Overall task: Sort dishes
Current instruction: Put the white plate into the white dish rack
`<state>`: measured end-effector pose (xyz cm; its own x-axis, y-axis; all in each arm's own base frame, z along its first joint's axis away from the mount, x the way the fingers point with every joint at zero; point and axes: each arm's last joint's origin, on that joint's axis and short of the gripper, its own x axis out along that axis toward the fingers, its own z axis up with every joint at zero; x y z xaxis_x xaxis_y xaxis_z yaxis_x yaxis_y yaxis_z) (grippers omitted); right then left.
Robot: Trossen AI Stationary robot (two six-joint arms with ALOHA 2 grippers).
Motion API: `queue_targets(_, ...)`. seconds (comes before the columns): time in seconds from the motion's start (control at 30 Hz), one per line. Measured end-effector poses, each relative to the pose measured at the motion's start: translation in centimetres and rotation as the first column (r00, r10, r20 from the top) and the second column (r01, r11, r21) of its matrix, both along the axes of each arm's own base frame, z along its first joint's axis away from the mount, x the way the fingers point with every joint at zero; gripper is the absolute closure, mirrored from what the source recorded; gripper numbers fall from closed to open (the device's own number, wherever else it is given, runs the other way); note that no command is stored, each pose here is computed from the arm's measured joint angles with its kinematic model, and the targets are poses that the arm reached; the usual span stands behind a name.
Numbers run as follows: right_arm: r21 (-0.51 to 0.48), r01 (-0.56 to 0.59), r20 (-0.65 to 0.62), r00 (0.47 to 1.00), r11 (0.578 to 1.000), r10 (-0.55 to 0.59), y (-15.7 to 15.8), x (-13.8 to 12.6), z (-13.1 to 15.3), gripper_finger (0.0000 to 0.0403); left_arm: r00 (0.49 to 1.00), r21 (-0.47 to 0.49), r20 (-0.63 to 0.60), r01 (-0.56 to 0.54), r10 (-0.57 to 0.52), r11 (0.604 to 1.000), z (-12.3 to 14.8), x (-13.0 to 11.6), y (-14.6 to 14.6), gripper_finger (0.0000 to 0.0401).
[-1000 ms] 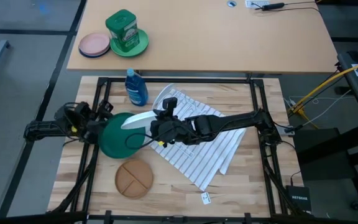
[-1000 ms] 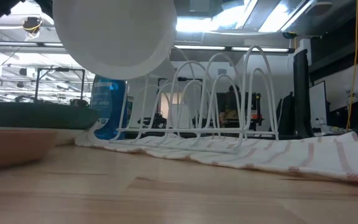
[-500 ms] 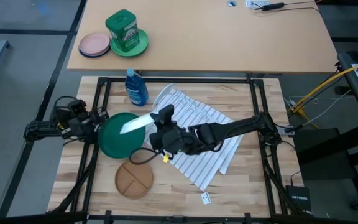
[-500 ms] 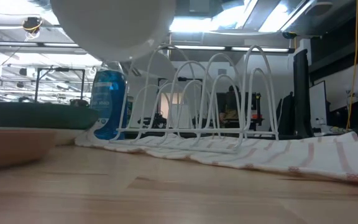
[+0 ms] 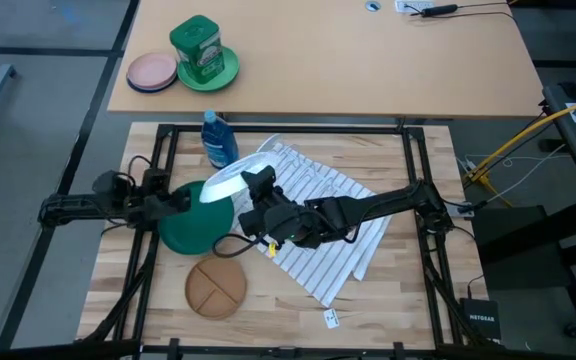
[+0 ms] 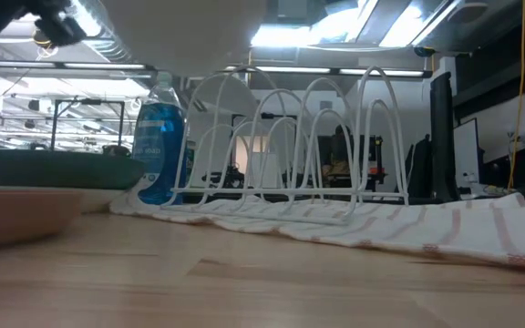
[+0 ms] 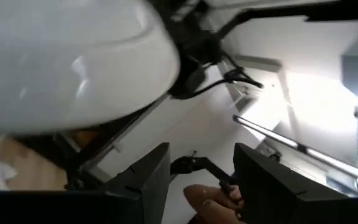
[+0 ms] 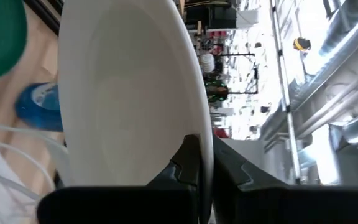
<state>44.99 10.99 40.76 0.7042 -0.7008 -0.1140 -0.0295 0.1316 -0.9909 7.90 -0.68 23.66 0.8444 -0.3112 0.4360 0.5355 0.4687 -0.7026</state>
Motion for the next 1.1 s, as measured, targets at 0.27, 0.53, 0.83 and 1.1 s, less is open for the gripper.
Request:
queue_targets(0.27, -0.079, -0.016, -0.054, 0.998, 0.997, 0.012, 0.0, 0.1, 0.3, 0.0389, 0.991, -0.142, -0.065, -0.122, 0.114, 0.982, -0.3, 0.3, 0.5, 0.0233)
queue_targets(0.53, -0.175, -0.031, -0.118, 0.993, 0.984, 0.010, 0.0, 0.1, 0.7, 0.0389, 0.987, -0.238, -0.086, -0.153, 0.136, 0.959, -0.3, 0.3, 0.7, 0.0233)
queue_targets(0.83, -0.247, -0.023, -0.121, 0.993, 0.969, -0.008, -1.7, 0.7, 1.6, 0.0389, 0.978, -0.310, -0.099, -0.208, 0.186, 0.928, -0.3, 0.3, 0.9, 0.0233)
queue_targets(1.1, -0.266, -0.051, -0.138, 0.990, 0.963, 0.015, -3.8, 1.2, 1.6, 0.0389, 0.954, -0.353, -0.111, -0.299, 0.278, 0.887, -0.3, 0.3, 1.3, 0.0233)
